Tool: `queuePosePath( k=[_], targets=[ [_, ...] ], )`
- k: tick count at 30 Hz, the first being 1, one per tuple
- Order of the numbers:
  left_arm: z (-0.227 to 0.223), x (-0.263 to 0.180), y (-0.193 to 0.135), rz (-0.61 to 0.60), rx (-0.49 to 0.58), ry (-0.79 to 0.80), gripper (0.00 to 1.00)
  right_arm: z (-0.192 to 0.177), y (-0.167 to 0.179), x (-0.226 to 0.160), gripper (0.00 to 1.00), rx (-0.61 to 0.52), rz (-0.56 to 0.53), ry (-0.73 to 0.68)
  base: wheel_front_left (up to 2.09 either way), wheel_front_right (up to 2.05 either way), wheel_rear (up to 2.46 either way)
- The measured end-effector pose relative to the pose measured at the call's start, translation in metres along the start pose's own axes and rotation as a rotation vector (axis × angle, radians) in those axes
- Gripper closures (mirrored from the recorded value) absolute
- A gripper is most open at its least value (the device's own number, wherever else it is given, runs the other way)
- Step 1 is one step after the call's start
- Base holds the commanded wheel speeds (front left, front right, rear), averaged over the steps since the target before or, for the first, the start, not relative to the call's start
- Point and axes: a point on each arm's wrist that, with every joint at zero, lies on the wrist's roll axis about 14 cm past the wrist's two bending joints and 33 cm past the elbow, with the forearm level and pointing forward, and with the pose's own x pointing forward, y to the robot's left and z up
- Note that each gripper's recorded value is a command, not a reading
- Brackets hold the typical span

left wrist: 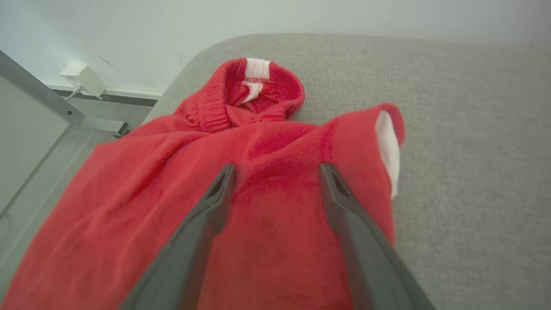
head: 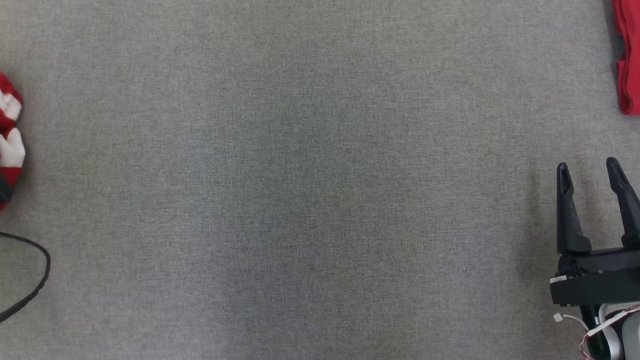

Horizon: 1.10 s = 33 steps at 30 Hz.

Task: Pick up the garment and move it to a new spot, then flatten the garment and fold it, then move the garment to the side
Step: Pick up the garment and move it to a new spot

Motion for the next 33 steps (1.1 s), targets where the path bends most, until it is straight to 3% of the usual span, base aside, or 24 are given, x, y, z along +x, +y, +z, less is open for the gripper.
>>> queuePosePath(
  k=[9, 10, 11, 18, 25, 33],
  targets=[
    [-0.038, -0.002, -0.002, -0.009, -0.053, 0.223, 0.0, 0.006, 0.004, 0.003, 0.0, -0.008, 0.013, -0.011, 0.0, 0.0, 0.0],
    [-0.042, -0.002, -0.003, -0.012, -0.067, 0.244, 0.05, 0.007, 0.005, 0.004, 0.0, -0.008, 0.015, -0.012, 0.0, 0.0, 0.0],
    [-0.042, -0.002, -0.005, -0.017, -0.085, 0.253, 1.0, 0.008, 0.006, 0.005, 0.0, -0.01, 0.02, -0.013, 0.0, 0.0, 0.0],
    [-0.009, -0.003, -0.003, 0.015, -0.054, 0.06, 1.0, 0.016, 0.008, 0.003, 0.0, -0.008, 0.024, -0.036, 0.0, 0.0, 0.0],
    [0.079, -0.024, -0.006, -0.005, 0.009, -0.284, 1.0, 0.024, 0.013, -0.006, 0.0, 0.027, 0.021, -0.066, 0.0, 0.0, 0.0],
    [0.192, -0.077, -0.047, -0.137, 0.068, -0.614, 1.0, 0.033, 0.021, -0.02, 0.0, 0.082, 0.015, -0.104, 0.0, 0.0, 0.0]
  ],
)
